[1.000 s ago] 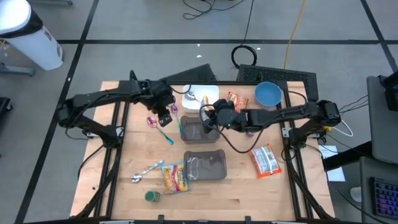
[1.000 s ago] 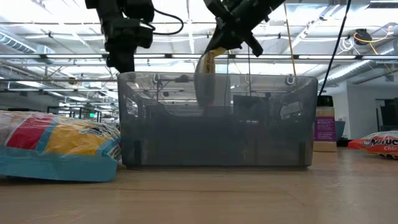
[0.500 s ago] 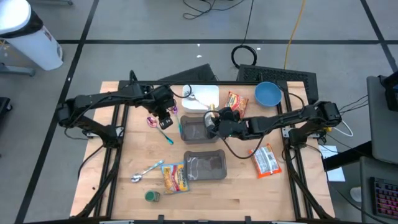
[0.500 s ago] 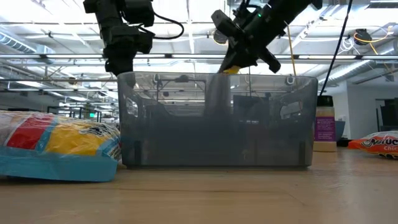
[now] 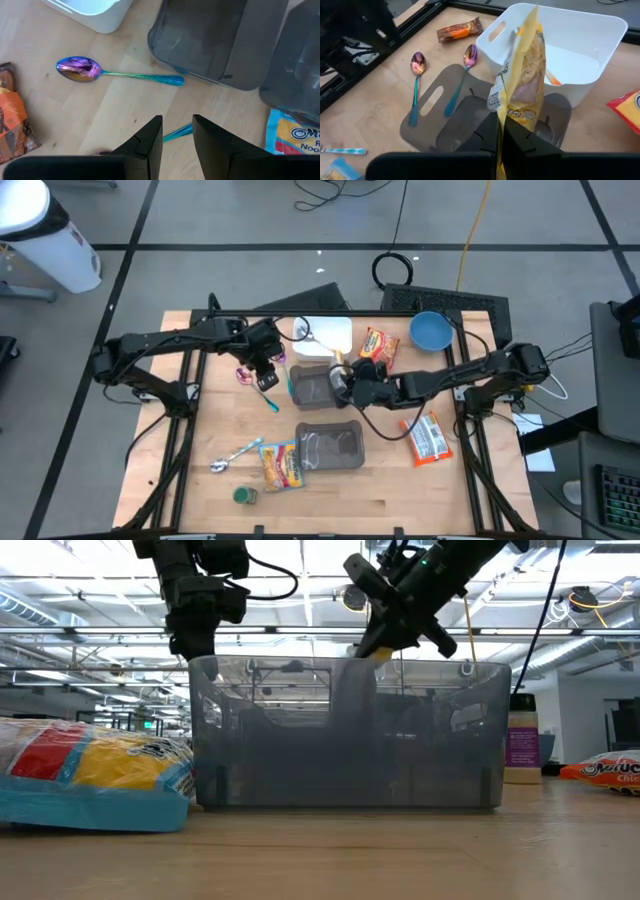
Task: Pick & Place Food Item
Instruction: Put the yellow noodle pack into the top black bin
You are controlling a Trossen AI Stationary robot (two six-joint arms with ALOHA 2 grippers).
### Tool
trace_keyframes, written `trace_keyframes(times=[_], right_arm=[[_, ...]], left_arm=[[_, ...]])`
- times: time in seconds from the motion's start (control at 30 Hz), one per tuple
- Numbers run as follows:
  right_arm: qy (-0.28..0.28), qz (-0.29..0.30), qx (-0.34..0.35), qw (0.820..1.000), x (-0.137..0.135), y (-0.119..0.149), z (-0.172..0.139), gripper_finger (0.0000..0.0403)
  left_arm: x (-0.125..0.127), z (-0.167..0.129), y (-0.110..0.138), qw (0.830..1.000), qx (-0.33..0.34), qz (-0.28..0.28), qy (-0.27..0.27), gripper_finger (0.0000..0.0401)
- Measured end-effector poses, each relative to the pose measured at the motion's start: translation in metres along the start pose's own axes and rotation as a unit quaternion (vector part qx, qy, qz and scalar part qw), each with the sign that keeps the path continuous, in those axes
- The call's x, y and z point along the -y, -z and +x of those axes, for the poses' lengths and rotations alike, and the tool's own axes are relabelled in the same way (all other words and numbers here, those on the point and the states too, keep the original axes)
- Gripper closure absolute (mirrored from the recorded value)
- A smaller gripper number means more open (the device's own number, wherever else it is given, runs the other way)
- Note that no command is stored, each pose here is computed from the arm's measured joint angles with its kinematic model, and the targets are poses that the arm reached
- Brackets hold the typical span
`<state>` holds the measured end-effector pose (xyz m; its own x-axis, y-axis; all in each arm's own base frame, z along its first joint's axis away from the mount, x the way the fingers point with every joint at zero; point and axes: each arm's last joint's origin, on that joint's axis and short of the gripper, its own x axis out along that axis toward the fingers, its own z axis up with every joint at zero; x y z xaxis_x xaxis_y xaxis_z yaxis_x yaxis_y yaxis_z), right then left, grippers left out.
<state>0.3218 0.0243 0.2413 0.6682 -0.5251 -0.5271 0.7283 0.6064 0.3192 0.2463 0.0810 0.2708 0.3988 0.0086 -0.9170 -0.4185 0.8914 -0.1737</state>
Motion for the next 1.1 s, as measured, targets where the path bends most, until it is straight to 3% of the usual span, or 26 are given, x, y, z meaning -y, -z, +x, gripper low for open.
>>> trace_keyframes(times=[1.1], right_arm=[[0.045, 0.002, -0.026, 0.999, 0.007, 0.011, -0.005, 0.0403]], left_arm=[[0.0, 0.0, -0.001, 1.0, 0.005, -0.008, -0.009, 0.0288]])
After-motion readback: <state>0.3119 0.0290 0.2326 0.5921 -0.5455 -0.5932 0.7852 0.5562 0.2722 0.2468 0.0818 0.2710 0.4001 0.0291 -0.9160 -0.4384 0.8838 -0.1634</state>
